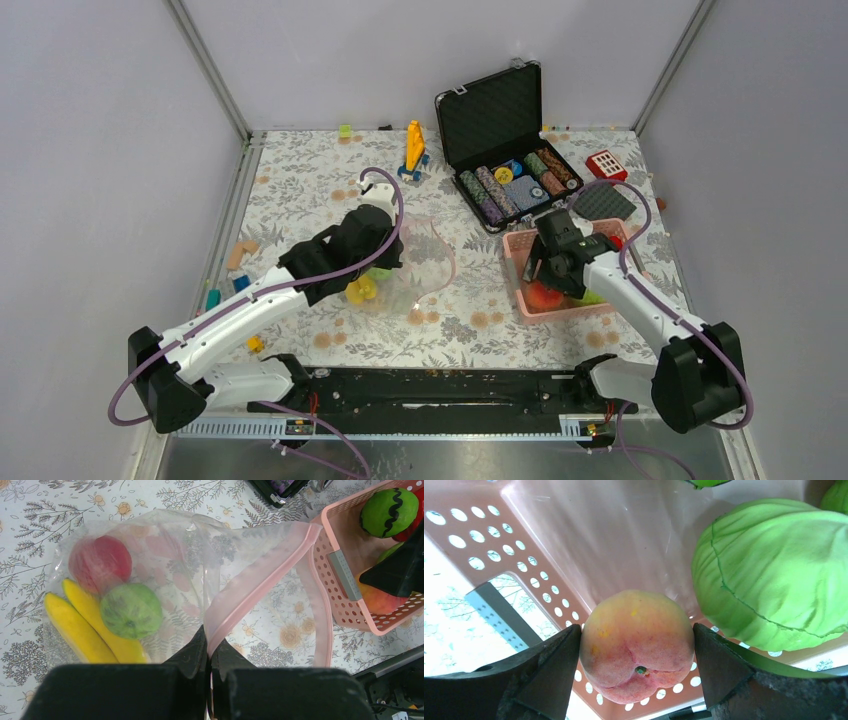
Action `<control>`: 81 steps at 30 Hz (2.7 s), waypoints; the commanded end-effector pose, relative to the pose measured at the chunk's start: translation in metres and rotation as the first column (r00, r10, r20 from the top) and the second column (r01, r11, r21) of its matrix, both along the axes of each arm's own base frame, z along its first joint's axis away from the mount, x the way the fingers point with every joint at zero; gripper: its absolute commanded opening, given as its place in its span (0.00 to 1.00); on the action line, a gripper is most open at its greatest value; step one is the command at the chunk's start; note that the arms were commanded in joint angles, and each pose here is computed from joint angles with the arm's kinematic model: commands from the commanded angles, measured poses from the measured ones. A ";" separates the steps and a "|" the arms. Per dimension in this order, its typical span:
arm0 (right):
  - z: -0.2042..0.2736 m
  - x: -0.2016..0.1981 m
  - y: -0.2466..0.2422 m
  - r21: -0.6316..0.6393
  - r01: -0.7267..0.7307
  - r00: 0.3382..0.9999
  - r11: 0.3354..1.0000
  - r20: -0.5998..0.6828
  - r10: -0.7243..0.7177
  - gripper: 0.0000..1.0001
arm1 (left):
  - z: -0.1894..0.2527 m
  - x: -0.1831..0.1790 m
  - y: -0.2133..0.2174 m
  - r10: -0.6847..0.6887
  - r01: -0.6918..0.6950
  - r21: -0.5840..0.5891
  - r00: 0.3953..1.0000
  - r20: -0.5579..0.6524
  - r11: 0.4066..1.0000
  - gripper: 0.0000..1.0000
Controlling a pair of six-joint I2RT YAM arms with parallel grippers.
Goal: Place the food in the zip-top bag and seal the zipper
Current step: Pick up the fake fruit from the zipper food storage bag, then place the fake fruit in the zipper food storage bag.
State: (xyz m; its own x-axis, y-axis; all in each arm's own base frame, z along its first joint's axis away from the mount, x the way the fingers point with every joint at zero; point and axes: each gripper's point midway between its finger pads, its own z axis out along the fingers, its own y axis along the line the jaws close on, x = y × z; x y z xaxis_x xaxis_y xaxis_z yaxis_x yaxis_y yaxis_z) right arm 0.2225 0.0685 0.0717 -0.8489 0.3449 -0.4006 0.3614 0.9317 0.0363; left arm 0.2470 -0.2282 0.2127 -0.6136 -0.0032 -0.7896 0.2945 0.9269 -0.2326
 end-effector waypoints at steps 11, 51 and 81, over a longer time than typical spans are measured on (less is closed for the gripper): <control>0.071 0.034 -0.009 -0.022 0.003 0.966 1.000 0.258 0.003 0.40 | 0.015 0.007 0.000 0.016 -0.015 -0.029 0.999 0.052 0.999 0.00; 0.191 0.009 0.241 0.345 -0.829 0.537 0.440 0.711 0.454 0.58 | 0.008 0.008 -0.008 -0.006 0.006 -0.032 1.000 0.027 0.999 0.00; 0.176 0.027 0.196 0.251 -0.684 0.644 0.685 0.650 0.404 1.00 | 0.012 0.006 -0.005 0.000 0.002 -0.042 0.999 0.039 0.999 0.00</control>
State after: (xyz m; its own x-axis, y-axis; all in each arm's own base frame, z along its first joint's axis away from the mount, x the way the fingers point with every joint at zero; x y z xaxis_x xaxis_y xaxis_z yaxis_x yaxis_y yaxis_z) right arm 0.2429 0.2893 0.2423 -0.6984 0.0994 -0.7088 -0.4712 0.6816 0.5599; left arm 0.2474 -0.2301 0.2079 -0.6233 0.0062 -0.7819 0.2953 0.9278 -0.2281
